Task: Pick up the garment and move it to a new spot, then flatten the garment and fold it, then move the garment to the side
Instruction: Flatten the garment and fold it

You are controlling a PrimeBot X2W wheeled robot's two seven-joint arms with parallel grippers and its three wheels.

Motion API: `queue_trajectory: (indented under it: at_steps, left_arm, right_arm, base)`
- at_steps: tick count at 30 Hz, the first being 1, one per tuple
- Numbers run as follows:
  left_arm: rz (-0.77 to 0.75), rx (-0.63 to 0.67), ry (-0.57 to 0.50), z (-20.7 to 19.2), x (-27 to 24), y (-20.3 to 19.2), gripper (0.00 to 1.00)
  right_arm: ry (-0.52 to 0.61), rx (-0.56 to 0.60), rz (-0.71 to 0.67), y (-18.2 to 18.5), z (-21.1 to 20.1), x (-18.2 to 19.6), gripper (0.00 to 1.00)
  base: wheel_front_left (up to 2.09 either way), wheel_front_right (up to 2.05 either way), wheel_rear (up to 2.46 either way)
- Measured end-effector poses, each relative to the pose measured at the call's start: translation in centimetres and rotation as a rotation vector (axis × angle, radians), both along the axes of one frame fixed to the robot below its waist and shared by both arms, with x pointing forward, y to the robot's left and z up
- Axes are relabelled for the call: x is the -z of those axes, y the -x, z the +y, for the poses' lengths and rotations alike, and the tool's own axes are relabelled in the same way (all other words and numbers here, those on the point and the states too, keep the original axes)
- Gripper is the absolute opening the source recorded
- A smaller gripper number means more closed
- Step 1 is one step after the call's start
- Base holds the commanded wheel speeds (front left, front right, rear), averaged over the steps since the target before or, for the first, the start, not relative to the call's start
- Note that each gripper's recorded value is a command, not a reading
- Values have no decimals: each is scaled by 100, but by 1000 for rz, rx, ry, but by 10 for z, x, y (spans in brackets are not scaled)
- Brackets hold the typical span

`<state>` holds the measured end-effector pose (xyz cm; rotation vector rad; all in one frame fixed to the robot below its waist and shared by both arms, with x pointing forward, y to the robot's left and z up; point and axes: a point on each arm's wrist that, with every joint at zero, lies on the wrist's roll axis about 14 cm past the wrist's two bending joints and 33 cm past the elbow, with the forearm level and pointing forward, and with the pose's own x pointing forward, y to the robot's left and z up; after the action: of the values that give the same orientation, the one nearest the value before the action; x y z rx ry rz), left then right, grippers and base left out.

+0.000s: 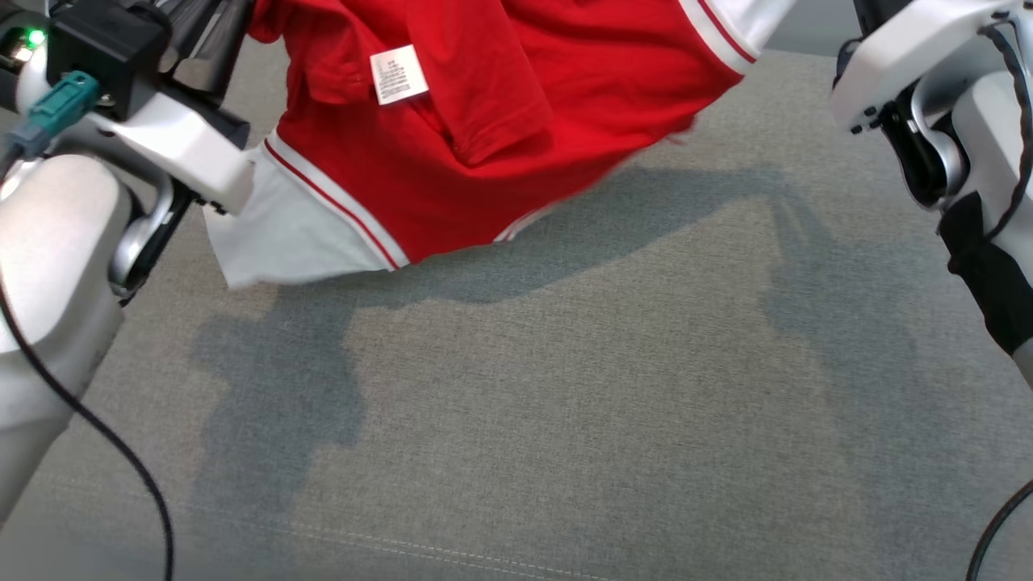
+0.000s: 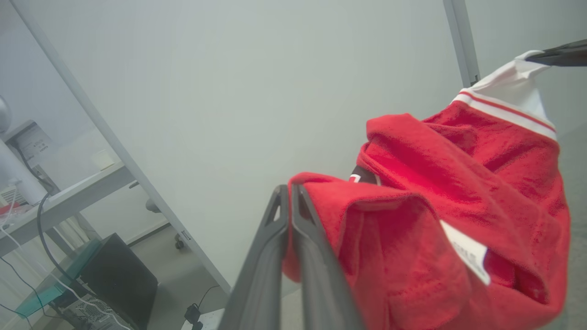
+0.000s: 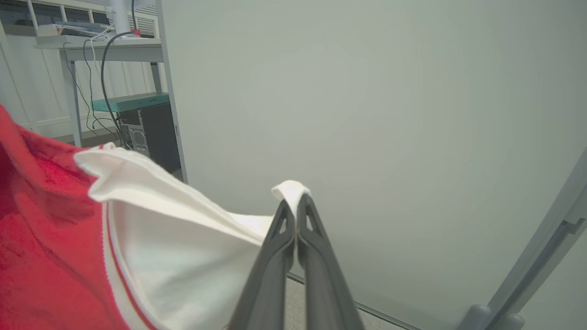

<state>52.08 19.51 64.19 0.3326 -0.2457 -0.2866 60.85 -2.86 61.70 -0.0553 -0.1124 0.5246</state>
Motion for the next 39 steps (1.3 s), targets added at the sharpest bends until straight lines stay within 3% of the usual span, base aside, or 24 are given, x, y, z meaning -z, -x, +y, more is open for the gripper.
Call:
queue_trajectory:
  at_steps: [4, 8, 9, 10, 15, 17, 18, 19, 28, 33, 39]
  left_arm:
    - [33, 55, 5, -5, 6, 6, 0]
    - [143, 121, 51, -25, 50, 20, 0]
    - [246, 157, 92, -41, 90, 35, 0]
    - [246, 157, 92, -41, 90, 35, 0]
    - [528, 219, 168, -81, 192, 86, 0]
    - [607, 218, 192, -90, 218, 101, 49]
    - [630, 213, 203, -93, 226, 104, 96]
    - [640, 203, 212, -94, 230, 105, 100]
    - [439, 44, 239, -76, 187, 71, 100]
    - [388, 93, 276, -98, 170, 82, 100]
    - [459, 162, 318, -138, 186, 104, 100]
  right_arm:
    - [15, 44, 43, 8, -26, 18, 0]
    - [32, 57, 120, 17, -38, 46, 0]
    - [47, 52, 179, 24, -42, 71, 0]
    - [47, 52, 179, 24, -42, 71, 0]
    - [57, 35, 334, 49, -44, 133, 0]
    - [57, 38, 379, 56, -49, 151, 0]
    - [61, 42, 393, 58, -52, 157, 0]
    - [67, 44, 403, 60, -55, 162, 0]
    - [56, 67, 395, 58, -62, 161, 0]
    - [44, 81, 394, 58, -62, 161, 0]
    - [46, 54, 396, 59, -46, 163, 0]
  base:
    - [0, 0, 0]
    - [0, 0, 0]
    - [0, 0, 0]
    - [0, 0, 0]
    - [0, 0, 0]
    - [0, 0, 0]
    - [0, 0, 0]
    - [0, 0, 0]
    - [0, 0, 0]
    - [0, 0, 0]
    - [0, 0, 0]
